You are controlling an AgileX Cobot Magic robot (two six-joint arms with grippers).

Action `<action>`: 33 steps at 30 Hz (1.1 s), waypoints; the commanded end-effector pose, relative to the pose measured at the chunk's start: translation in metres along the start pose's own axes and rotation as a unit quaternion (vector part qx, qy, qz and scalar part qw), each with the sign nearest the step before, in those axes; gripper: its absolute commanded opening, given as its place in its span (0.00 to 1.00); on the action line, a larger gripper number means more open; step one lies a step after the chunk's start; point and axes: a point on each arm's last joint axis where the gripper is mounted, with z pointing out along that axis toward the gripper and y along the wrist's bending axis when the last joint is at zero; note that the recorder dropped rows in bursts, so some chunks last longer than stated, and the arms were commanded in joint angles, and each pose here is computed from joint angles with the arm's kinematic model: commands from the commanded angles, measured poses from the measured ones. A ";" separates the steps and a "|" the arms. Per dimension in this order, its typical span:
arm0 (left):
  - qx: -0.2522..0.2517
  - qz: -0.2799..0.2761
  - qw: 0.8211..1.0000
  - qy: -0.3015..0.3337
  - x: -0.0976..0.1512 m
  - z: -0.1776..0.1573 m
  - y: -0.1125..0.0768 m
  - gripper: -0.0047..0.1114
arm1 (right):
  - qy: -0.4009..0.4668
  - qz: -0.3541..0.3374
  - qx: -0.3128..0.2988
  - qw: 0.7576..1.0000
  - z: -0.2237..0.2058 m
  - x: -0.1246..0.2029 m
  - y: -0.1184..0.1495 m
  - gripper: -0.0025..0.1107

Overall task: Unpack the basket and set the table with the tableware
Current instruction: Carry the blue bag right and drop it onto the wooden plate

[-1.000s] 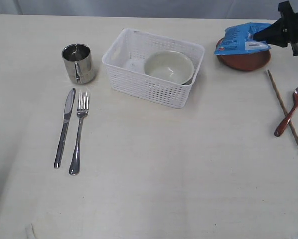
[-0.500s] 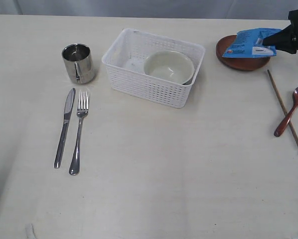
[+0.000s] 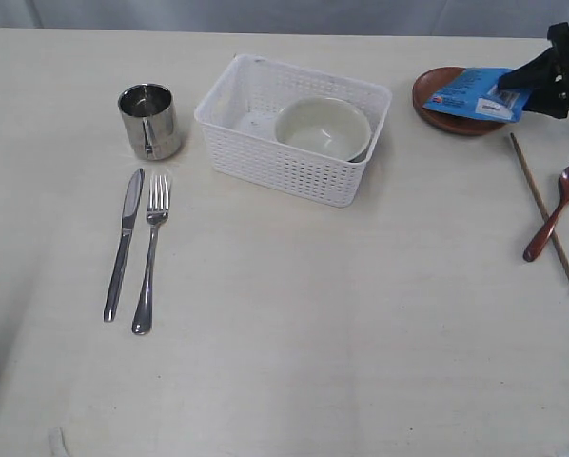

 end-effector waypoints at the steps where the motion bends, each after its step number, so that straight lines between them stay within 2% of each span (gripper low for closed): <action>1: 0.001 -0.002 1.000 -0.006 0.000 0.000 0.000 0.04 | -0.011 0.009 -0.003 1.000 -0.013 -0.004 0.011 0.39; 4: 0.001 -0.002 1.000 -0.006 0.000 0.000 0.000 0.04 | -0.001 -0.003 0.042 0.999 -0.031 -0.003 0.019 0.39; 6: 0.001 -0.002 1.000 -0.006 0.000 0.000 0.000 0.04 | 0.007 0.015 0.067 0.998 -0.039 -0.001 0.015 0.38; 11: 0.001 -0.002 1.000 -0.006 0.000 0.000 0.000 0.04 | 0.012 0.018 0.079 0.997 -0.040 0.001 0.012 0.38; 14: 0.001 -0.002 1.000 -0.006 0.000 0.000 0.000 0.04 | 0.029 0.037 0.119 0.992 -0.047 0.005 0.002 0.38; 16: 0.001 -0.002 1.000 -0.006 0.000 0.000 0.000 0.04 | 0.021 0.051 0.145 0.988 -0.055 0.005 -0.007 0.31; 18: 0.001 -0.002 1.000 -0.006 0.000 0.000 0.000 0.04 | 0.003 0.062 0.149 0.987 -0.059 0.003 -0.011 0.15; 20: 0.001 -0.002 1.000 -0.006 0.000 0.000 0.000 0.04 | -0.021 0.066 0.161 0.985 -0.060 -0.002 -0.013 0.07; 26: 0.001 -0.002 1.000 -0.006 0.000 0.000 0.000 0.04 | -0.086 0.069 0.192 0.975 -0.052 -0.014 -0.016 0.06; 33: 0.001 -0.002 1.000 -0.006 0.000 0.000 0.000 0.04 | -0.103 0.036 0.191 0.976 -0.019 -0.021 0.007 0.06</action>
